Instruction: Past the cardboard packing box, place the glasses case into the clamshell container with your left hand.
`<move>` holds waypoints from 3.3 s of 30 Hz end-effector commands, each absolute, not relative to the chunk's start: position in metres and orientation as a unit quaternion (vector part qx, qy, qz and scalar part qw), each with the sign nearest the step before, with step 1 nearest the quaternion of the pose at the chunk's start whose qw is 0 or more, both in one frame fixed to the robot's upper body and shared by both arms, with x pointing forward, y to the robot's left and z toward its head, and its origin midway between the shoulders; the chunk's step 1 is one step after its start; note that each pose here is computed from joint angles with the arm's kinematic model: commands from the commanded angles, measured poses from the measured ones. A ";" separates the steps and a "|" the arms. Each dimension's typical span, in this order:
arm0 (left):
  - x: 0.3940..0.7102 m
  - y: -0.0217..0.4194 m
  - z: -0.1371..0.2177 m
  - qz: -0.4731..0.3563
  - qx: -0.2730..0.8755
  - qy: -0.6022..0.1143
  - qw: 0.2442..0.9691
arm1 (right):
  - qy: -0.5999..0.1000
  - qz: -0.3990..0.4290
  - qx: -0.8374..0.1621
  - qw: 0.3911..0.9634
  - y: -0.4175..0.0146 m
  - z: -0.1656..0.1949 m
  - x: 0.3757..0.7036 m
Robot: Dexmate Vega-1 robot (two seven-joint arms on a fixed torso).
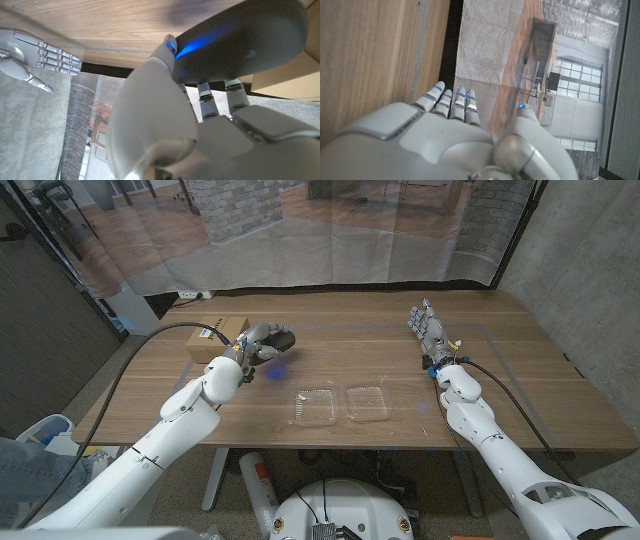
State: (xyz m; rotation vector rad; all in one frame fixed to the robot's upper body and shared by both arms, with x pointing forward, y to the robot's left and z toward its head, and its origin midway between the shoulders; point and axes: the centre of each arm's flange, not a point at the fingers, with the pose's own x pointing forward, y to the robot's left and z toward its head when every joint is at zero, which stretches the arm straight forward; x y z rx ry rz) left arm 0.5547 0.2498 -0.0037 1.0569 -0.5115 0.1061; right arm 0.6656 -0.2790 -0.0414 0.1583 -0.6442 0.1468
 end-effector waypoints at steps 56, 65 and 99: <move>0.521 0.208 0.025 -0.040 0.518 -0.359 0.775 | -0.320 0.060 0.090 0.941 -0.284 -0.038 0.667; 0.511 0.203 0.026 -0.047 0.519 -0.377 0.766 | -0.320 0.057 0.091 0.941 -0.283 -0.038 0.667; 0.485 0.181 0.015 -0.099 0.522 -0.413 0.739 | -0.322 0.051 0.094 0.941 -0.287 -0.040 0.661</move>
